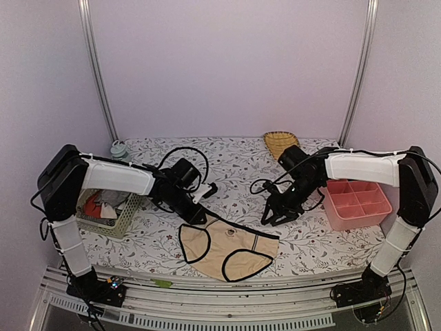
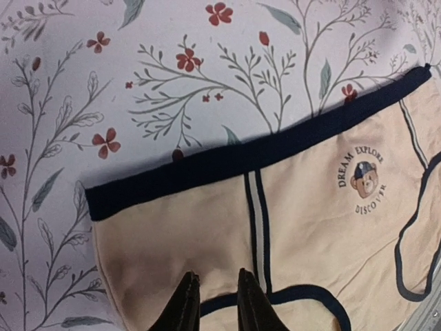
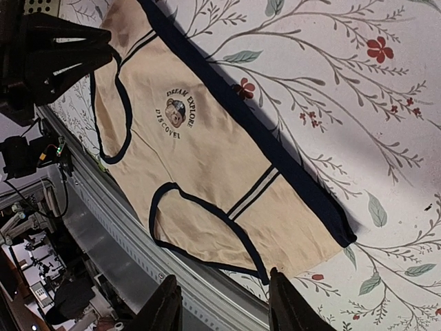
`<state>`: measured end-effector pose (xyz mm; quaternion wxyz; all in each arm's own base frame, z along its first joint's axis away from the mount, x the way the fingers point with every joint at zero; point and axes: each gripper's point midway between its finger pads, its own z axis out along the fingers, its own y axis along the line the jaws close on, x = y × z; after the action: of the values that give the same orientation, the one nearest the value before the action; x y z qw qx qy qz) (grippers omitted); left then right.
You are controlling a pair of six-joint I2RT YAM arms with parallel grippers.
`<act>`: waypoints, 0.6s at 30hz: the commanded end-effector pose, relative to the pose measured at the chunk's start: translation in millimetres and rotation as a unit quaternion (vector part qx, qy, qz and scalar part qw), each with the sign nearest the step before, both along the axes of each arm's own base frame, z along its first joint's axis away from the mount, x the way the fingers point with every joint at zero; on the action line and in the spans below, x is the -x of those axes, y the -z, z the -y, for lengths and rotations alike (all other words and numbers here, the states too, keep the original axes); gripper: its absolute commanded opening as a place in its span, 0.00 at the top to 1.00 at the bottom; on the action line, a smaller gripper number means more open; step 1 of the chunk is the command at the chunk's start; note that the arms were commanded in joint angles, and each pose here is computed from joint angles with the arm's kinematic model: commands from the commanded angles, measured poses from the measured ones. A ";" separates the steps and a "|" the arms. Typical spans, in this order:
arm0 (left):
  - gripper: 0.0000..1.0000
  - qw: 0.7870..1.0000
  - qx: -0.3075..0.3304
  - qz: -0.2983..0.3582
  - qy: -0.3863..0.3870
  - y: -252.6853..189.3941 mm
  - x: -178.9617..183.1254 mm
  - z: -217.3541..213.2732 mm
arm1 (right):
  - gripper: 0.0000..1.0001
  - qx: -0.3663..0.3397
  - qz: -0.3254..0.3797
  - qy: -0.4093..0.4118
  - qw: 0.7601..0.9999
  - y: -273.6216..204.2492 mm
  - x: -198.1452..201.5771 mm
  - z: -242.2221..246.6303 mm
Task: Roll the underwear
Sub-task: Flatten out the underwear at the corner of the board.
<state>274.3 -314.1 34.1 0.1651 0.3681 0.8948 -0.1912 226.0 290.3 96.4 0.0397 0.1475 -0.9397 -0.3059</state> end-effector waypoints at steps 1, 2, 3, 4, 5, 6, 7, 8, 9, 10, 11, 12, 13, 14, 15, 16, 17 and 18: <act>0.80 0.999 -0.046 0.012 0.007 15.3 -22.6 -1.5 | 0.57 -0.013 0.014 0.013 1.000 -11.7 -0.7 5.8; 0.81 0.999 -0.046 0.015 0.008 16.1 -29.3 2.2 | 0.57 -0.014 0.015 0.013 1.000 -12.8 0.1 6.3; 0.81 0.998 -0.055 0.008 0.009 28.2 -34.8 4.8 | 0.58 -0.013 0.017 0.015 1.000 -13.3 0.3 7.7; 0.82 0.998 -0.059 0.005 0.013 34.3 -39.9 9.0 | 0.59 -0.010 0.018 0.017 1.000 -13.1 0.9 9.3; 0.82 0.998 -0.057 0.007 0.018 36.3 -46.3 15.9 | 0.59 -0.010 0.020 0.019 1.000 -14.1 1.3 10.3; 0.82 0.998 -0.052 0.006 0.023 38.7 -51.3 23.0 | 0.59 -0.009 0.020 0.020 1.000 -14.4 2.9 11.4; 0.83 0.999 -0.045 0.008 0.028 38.8 -57.8 31.7 | 0.59 -0.007 0.020 0.023 1.000 -14.0 4.2 13.2; 0.83 0.999 -0.039 0.014 0.030 38.0 -65.9 39.9 | 0.59 -0.006 0.020 0.026 0.999 -13.7 5.3 14.9; 0.83 0.999 -0.033 0.020 0.032 38.6 -74.1 47.7 | 0.60 -0.006 0.018 0.030 0.999 -12.9 6.9 16.1; 0.83 0.999 -0.025 0.028 0.036 40.6 -83.4 57.4 | 0.60 -0.008 0.017 0.032 0.999 -11.9 8.7 17.0; 0.83 0.998 -0.012 0.045 0.038 31.3 -95.6 68.7 | 0.60 -0.011 0.014 0.036 0.999 -11.0 10.4 17.3; 0.82 0.998 -0.005 0.055 0.039 31.6 -107.0 79.0 | 0.61 -0.018 0.011 0.038 0.999 -11.0 12.2 16.3; 0.81 0.997 0.009 0.068 0.040 22.7 -119.0 90.5 | 0.61 -0.023 0.008 0.042 0.999 -10.3 13.5 15.3; 0.79 0.996 0.019 0.078 0.041 12.4 -129.2 101.1 | 0.62 -0.028 0.008 0.044 0.999 -9.9 13.5 13.9; 0.77 0.995 0.029 0.091 0.035 -2.7 -141.4 109.8 | 0.62 -0.032 0.007 0.045 0.998 -9.4 13.8 11.5; 0.75 0.993 0.041 0.108 0.028 -24.0 -153.3 117.3 | 0.63 -0.034 0.008 0.044 0.998 -9.5 13.3 8.0; 0.74 0.992 0.049 0.114 0.024 -37.4 -157.5 119.0 | 0.63 -0.034 0.010 0.039 0.999 -9.3 13.5 4.2; 0.73 0.991 0.053 0.117 0.021 -48.0 -158.3 117.8 | 0.63 -0.031 0.011 0.034 0.999 -8.5 13.6 0.3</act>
<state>413.3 -424.2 26.5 0.2447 0.4048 0.8613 -0.1854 206.7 273.4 96.9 0.0326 0.1127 -0.9417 -0.3155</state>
